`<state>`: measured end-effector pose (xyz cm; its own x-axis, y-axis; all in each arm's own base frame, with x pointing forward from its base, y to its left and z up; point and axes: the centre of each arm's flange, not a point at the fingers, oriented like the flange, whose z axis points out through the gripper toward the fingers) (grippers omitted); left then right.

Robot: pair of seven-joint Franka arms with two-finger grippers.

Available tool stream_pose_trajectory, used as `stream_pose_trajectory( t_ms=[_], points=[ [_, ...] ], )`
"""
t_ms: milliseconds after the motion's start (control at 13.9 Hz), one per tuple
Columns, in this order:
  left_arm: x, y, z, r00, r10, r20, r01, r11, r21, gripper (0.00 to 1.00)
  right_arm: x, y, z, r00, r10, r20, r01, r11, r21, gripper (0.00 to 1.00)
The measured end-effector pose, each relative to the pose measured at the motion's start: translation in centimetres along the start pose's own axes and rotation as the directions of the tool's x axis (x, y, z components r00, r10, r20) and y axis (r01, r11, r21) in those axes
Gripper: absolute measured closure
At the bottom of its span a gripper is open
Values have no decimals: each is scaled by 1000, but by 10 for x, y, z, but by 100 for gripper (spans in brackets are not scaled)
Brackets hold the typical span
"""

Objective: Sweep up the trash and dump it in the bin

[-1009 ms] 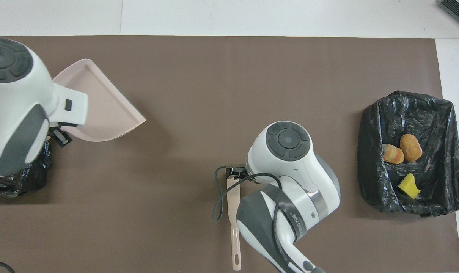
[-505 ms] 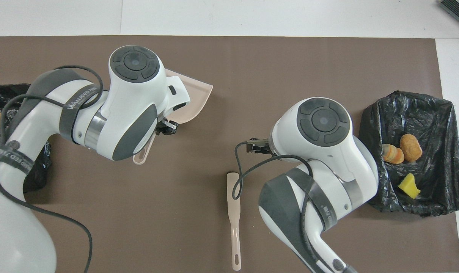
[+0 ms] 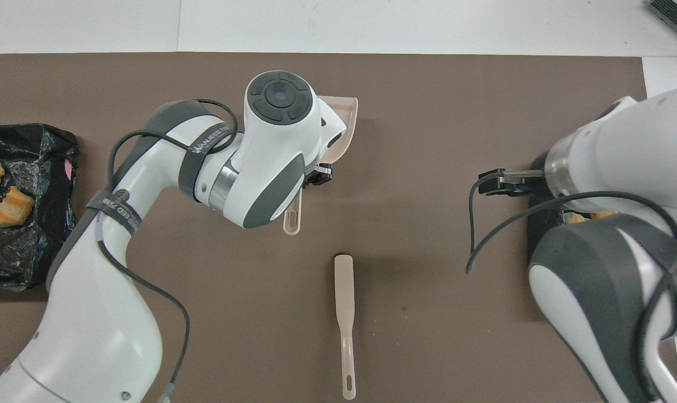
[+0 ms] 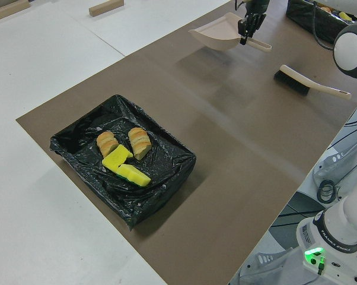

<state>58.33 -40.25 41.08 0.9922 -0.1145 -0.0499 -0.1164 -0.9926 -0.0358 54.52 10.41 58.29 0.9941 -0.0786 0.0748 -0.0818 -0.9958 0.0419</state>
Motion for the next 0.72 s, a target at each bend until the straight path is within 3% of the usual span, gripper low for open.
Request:
stream_pose_trajectory(
  t_ms=[288, 721],
  points=[
    [7, 63, 50, 1000, -26, -4, 26, 1000, 13, 68, -8, 61, -58, 1000, -1, 12, 1, 1000, -4, 0],
    [7, 80, 46, 1000, -24, -21, 23, 999, -40, 68, -26, 116, -104, 998, -24, 58, 24, 1000, 1, 0]
  ],
)
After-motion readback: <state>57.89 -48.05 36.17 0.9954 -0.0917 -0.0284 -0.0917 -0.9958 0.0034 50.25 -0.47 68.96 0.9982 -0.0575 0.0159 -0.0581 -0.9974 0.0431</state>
